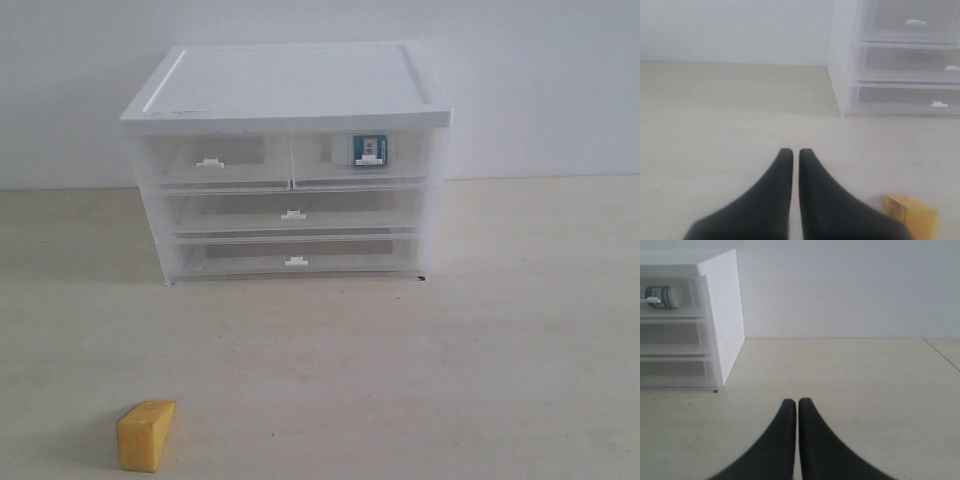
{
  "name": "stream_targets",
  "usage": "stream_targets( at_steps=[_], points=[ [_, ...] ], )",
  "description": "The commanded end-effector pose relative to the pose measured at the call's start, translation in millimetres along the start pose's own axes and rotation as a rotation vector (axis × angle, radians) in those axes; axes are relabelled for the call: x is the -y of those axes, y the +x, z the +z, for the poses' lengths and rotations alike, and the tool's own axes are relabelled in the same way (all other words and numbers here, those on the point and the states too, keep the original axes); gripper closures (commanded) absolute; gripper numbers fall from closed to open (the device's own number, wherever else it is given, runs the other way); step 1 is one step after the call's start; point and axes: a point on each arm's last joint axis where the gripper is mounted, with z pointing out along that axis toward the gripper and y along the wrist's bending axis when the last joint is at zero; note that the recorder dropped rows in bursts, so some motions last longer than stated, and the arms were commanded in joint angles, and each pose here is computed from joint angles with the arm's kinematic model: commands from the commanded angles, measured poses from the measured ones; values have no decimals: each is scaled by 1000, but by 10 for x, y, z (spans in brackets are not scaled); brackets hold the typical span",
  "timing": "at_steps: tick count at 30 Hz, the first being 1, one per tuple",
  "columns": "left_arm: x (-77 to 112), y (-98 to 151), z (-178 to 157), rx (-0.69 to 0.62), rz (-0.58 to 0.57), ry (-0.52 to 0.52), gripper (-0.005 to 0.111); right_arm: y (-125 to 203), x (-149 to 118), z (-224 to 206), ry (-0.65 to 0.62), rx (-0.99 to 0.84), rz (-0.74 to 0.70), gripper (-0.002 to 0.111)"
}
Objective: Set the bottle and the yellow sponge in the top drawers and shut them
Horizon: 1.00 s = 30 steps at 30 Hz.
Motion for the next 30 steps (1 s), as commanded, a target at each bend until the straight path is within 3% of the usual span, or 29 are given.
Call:
stream_targets(
  at_steps=[1,11,30],
  points=[
    [0,10,2,1,-3,0,102,32,4,-3,3,-17,-5,108],
    [0,10,2,1,-3,0,102,143,18,-12,19,-139,4,108],
    [0,10,2,1,-3,0,102,157,18,-14,20,-155,4,108]
  ],
)
